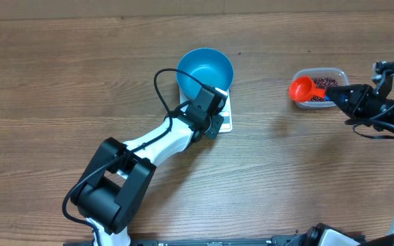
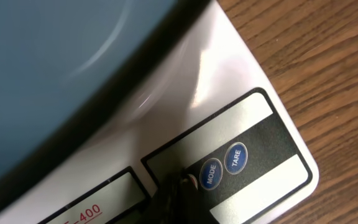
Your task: Scoop item into bowl and weigh 150g on scale
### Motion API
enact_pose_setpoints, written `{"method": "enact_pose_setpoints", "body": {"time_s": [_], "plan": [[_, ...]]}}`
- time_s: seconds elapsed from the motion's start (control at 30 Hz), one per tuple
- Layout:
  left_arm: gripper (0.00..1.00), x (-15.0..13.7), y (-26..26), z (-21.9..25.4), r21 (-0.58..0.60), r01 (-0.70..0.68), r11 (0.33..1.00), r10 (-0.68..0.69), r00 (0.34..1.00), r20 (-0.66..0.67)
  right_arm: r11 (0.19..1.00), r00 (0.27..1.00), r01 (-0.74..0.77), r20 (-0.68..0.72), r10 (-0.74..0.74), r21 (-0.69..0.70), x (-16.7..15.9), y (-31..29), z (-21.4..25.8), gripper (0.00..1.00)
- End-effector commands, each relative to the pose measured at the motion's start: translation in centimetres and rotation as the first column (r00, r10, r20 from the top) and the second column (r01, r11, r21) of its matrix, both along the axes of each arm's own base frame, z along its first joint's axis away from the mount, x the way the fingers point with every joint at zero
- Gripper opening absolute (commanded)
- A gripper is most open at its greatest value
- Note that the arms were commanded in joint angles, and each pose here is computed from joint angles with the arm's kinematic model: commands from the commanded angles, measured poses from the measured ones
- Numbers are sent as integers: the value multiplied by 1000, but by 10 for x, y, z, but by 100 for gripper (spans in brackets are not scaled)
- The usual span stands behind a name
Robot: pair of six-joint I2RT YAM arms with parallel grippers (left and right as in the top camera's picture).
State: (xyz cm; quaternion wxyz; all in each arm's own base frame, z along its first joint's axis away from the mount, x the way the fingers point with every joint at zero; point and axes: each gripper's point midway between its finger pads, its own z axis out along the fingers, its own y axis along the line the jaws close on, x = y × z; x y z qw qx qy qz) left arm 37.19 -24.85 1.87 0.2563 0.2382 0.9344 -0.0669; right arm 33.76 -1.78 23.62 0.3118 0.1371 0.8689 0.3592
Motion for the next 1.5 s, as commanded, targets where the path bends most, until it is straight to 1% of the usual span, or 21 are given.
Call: {"method": "enact_pose_setpoints", "body": {"time_s": [0.0,0.1,0.2,0.27,0.37,0.5,0.8,1.0,1.1,1.33,1.47], "plan": [[4,-14,8,-10,43,26,999,-24,998,-51,1000,999,-7,41,7,-11,3,-1,12,4],[4,-13,3,26,7,58,998,-58,998,-10,1000,999,-7,39,7,-10,3,-1,12,4],[4,-24,-10,66,-78,141,987,-140,990,14,1000,999,-6,32,6,-4,2,0,12,4],[4,-33,-12,86,-115,171,978,-170,985,24,1000,1000,-9,28,9,4,1,1,12,4],[4,-43,-9,109,-139,183,973,-179,983,39,1000,1000,-13,24,13,13,-1,2,12,4],[4,-49,-4,126,-145,187,972,-180,982,61,1000,1000,-12,11,12,21,-2,3,10,4],[4,-41,-7,113,-133,177,975,-171,984,54,999,1000,-12,-26,13,38,-8,6,6,4],[5,-28,5,92,-41,123,992,-121,991,57,999,999,-12,-29,13,38,-9,6,6,4],[4,-22,6,77,-4,125,992,-125,991,53,999,999,-12,-29,13,38,-9,6,6,4],[4,-11,-2,52,4,130,992,-130,990,45,1000,999,-8,-32,9,27,-9,5,5,4],[4,-11,-2,35,28,148,989,-149,989,22,1000,999,-8,-32,9,27,-9,5,5,4]]}}
